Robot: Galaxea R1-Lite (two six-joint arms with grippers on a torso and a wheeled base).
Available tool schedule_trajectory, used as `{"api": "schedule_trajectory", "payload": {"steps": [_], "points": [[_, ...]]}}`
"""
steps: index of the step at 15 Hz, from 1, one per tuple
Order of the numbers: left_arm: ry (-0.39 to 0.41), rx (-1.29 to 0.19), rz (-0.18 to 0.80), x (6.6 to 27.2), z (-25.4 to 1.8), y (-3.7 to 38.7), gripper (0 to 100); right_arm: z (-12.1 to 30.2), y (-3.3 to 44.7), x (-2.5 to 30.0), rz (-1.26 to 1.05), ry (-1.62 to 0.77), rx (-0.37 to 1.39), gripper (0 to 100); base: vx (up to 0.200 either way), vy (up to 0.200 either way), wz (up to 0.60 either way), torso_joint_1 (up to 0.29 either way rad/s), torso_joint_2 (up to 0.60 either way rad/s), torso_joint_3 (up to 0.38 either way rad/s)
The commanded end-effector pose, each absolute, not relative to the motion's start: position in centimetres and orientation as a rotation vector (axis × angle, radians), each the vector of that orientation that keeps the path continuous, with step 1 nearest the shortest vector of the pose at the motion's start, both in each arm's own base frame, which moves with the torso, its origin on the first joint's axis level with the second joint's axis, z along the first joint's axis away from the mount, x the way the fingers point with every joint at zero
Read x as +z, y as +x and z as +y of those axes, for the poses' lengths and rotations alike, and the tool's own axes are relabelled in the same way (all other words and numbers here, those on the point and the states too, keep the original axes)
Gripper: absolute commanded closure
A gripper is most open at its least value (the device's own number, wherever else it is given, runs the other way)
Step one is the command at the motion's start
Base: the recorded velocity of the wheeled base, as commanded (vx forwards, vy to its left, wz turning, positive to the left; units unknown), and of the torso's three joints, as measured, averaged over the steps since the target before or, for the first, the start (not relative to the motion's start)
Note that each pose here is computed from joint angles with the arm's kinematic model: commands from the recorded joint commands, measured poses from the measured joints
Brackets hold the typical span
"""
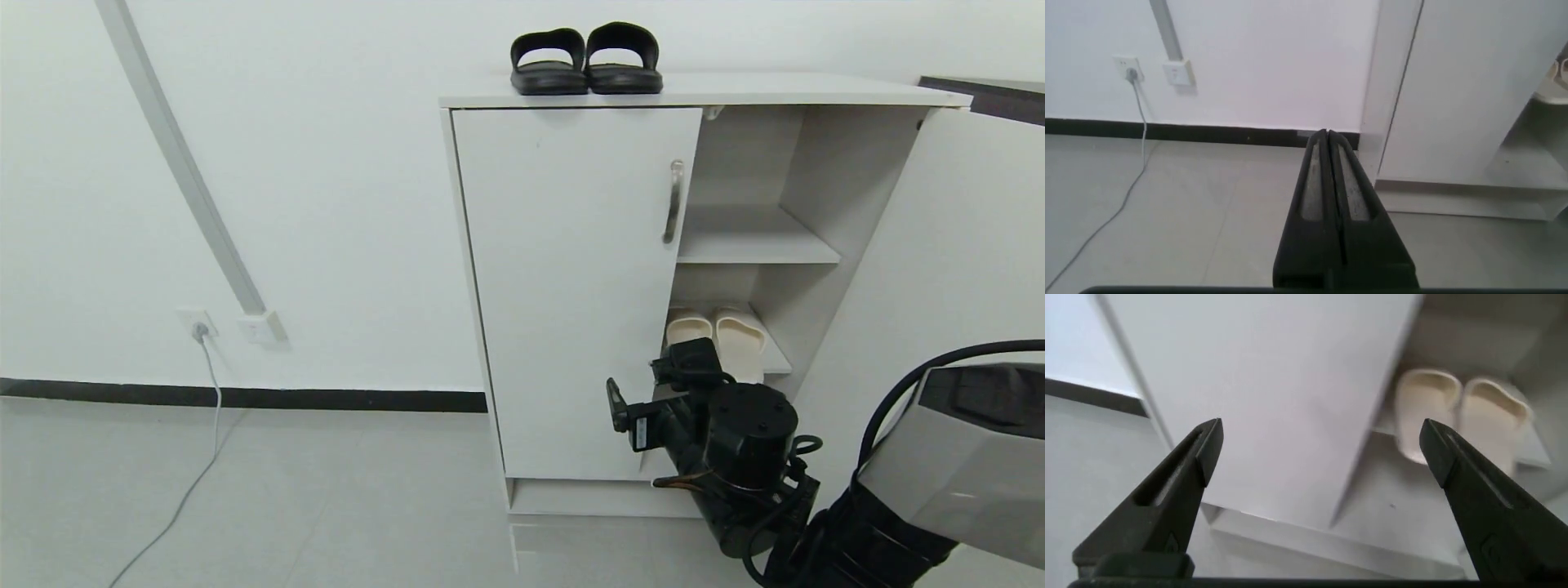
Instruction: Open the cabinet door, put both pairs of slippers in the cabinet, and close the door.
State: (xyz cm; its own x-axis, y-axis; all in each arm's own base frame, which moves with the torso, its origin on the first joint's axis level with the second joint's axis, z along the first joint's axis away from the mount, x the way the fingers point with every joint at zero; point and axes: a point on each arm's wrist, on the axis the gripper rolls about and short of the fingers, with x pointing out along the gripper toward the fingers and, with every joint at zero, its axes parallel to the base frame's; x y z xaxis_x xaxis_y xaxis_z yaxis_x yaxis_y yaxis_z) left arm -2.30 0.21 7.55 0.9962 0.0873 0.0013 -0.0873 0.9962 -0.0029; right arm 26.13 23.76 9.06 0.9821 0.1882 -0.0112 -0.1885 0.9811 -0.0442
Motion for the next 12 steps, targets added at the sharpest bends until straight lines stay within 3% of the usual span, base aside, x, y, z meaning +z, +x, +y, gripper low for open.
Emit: {"api": "schedule_trajectory", "payload": {"steps": [1,12], "points": [[-0.003,0.089,0.000,7.55,0.21,-2.29,100,23.77,26.13,8.59,0.019,-0.057,0.191,0,0.000,0.000,0.00,0.000,0.00,0.000],[-0.005,0.091,0.000,7.55,0.22,-2.29,100,23.82,26.13,8.09,0.025,-0.070,0.212,0,0.000,0.000,0.00,0.000,0.00,0.000]]}}
